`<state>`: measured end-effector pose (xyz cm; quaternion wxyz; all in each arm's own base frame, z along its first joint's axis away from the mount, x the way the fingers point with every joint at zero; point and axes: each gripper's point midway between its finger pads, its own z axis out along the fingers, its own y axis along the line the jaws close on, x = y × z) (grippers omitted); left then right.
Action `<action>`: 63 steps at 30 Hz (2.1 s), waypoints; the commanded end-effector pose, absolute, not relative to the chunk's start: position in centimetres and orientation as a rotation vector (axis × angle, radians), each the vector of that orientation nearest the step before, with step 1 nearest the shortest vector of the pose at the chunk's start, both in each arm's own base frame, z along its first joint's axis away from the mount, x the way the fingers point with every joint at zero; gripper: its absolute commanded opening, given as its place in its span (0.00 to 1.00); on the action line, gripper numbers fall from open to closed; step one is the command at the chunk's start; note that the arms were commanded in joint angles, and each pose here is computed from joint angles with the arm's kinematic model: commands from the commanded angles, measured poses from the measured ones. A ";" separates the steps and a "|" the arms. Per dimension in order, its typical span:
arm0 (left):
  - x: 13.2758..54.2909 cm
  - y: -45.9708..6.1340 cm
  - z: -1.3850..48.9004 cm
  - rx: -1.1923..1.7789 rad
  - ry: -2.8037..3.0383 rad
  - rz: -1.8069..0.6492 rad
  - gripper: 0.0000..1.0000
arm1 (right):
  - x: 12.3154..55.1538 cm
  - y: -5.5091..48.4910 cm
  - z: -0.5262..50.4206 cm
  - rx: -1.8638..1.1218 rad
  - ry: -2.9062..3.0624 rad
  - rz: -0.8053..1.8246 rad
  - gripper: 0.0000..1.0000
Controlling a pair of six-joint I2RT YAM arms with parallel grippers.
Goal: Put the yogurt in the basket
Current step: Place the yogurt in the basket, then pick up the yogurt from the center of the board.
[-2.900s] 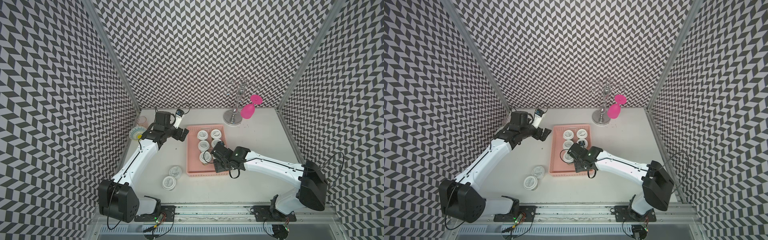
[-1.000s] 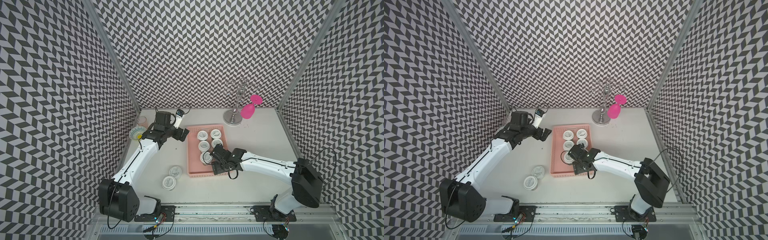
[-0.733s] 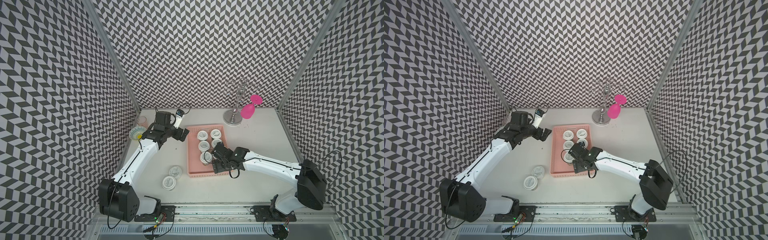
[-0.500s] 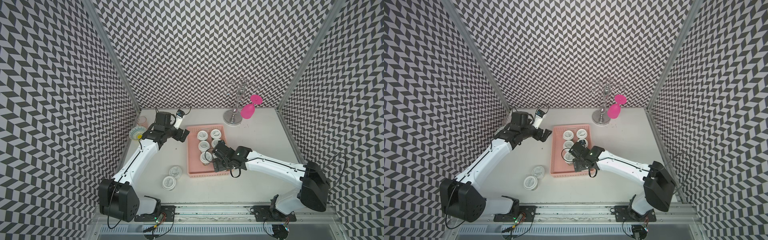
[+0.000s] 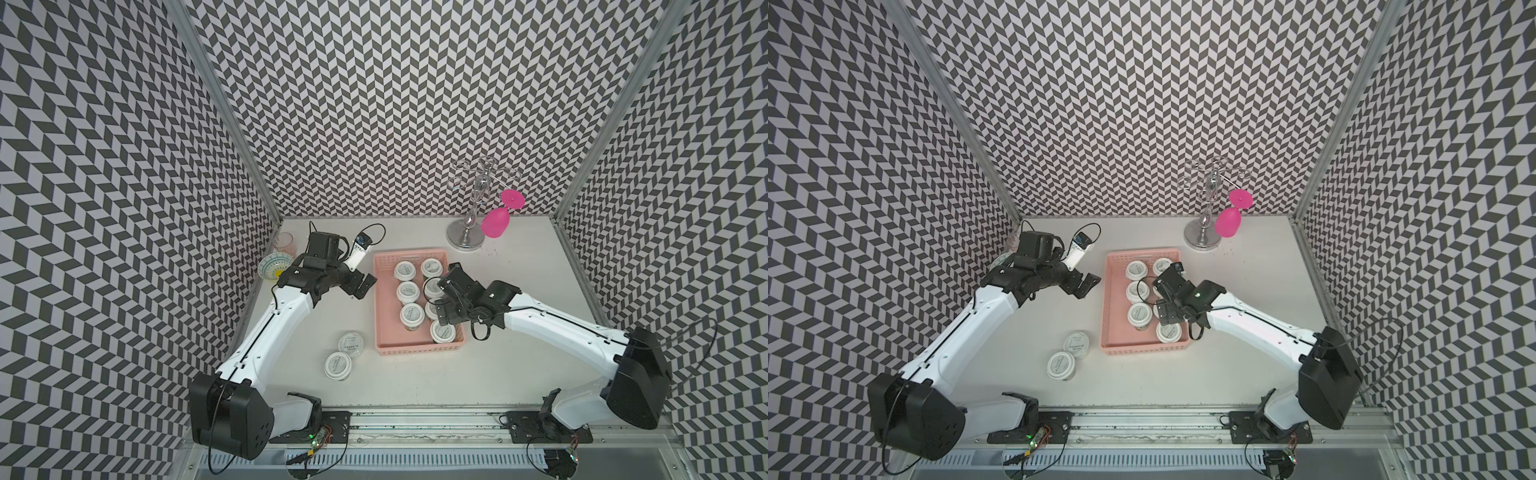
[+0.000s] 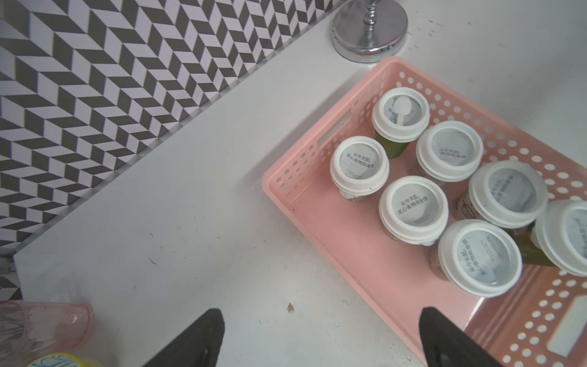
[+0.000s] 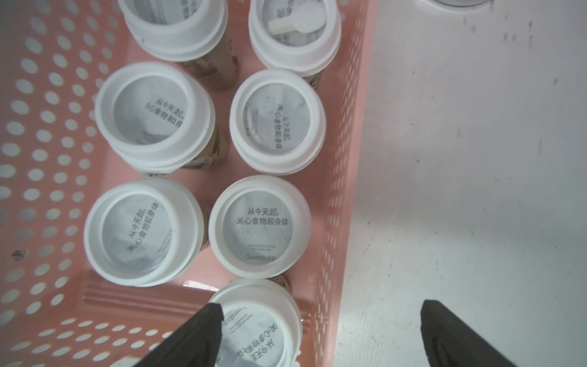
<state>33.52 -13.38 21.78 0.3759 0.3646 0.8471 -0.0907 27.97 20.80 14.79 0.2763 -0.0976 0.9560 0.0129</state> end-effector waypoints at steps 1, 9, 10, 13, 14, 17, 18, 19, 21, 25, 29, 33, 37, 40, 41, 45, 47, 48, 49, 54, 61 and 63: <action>29.9 -14.2 20.8 1.136 2.188 -0.301 1.00 | 29.4 19.3 16.5 -0.249 2.470 0.042 0.99; 28.7 -13.1 18.1 1.237 2.259 -0.173 1.00 | 30.6 15.8 18.6 -0.179 2.316 0.024 0.99; 28.7 -13.0 17.8 1.234 2.266 -0.164 1.00 | 30.6 15.5 18.8 -0.178 2.294 0.016 1.00; 28.4 -12.9 17.3 1.222 2.275 -0.166 1.00 | 30.6 14.5 19.5 -0.170 2.235 -0.012 1.00; 28.0 -13.1 17.1 1.239 2.273 -0.178 1.00 | 30.6 14.2 19.6 -0.168 2.217 -0.019 1.00; 26.4 -13.4 16.1 1.317 2.281 -0.222 1.00 | 30.5 13.5 20.6 -0.147 2.141 -0.018 0.99; 25.9 -13.5 15.9 1.341 2.283 -0.233 1.00 | 30.3 13.4 21.1 -0.143 2.112 -0.004 0.99; 25.4 -13.5 15.5 1.366 2.294 -0.245 1.00 | 30.2 13.3 21.5 -0.142 2.090 0.004 1.00; 24.4 -13.5 14.8 1.406 2.309 -0.259 1.00 | 30.1 12.8 22.4 -0.129 2.055 0.000 1.00; 22.8 -13.0 13.2 1.475 2.352 -0.259 1.00 | 30.0 11.9 23.2 -0.104 2.019 -0.031 1.00; 22.4 -12.1 11.6 1.501 2.400 -0.184 1.00 | 30.1 11.7 23.0 -0.099 2.018 -0.053 1.00; 22.1 -11.9 10.3 1.512 2.438 -0.158 1.00 | 30.2 11.7 22.8 -0.103 2.023 -0.067 1.00; 21.8 -11.6 9.4 1.525 2.472 -0.127 1.00 | 30.2 11.6 22.6 -0.103 2.025 -0.072 1.00; 21.7 -11.4 9.2 1.533 2.489 -0.111 1.00 | 30.2 11.6 22.7 -0.102 2.024 -0.073 1.00; 21.7 -11.4 9.1 1.537 2.491 -0.108 1.00 | 30.2 11.6 22.7 -0.102 2.024 -0.073 1.00; 21.4 -11.5 8.5 1.548 2.510 -0.113 0.99 | 30.2 11.7 22.4 -0.106 2.031 -0.074 1.00; 21.1 -11.3 8.2 1.556 2.523 -0.108 0.99 | 30.2 11.7 22.3 -0.109 2.034 -0.077 0.99; 21.0 -11.2 8.0 1.564 2.529 -0.101 0.99 | 30.2 11.7 22.3 -0.110 2.034 -0.077 0.99; 20.9 -11.1 7.8 1.568 2.535 -0.097 0.99 | 30.3 11.7 22.3 -0.108 2.033 -0.076 1.00; 20.5 -11.0 7.1 1.579 2.554 -0.098 0.97 | 30.3 11.7 22.3 -0.110 2.034 -0.078 0.99; 20.3 -10.6 6.3 1.591 2.583 -0.068 0.95 | 30.2 11.7 22.3 -0.109 2.034 -0.076 1.00; 20.3 -10.6 6.3 1.586 2.583 -0.069 0.95 | 30.2 11.7 22.3 -0.107 2.034 -0.078 1.00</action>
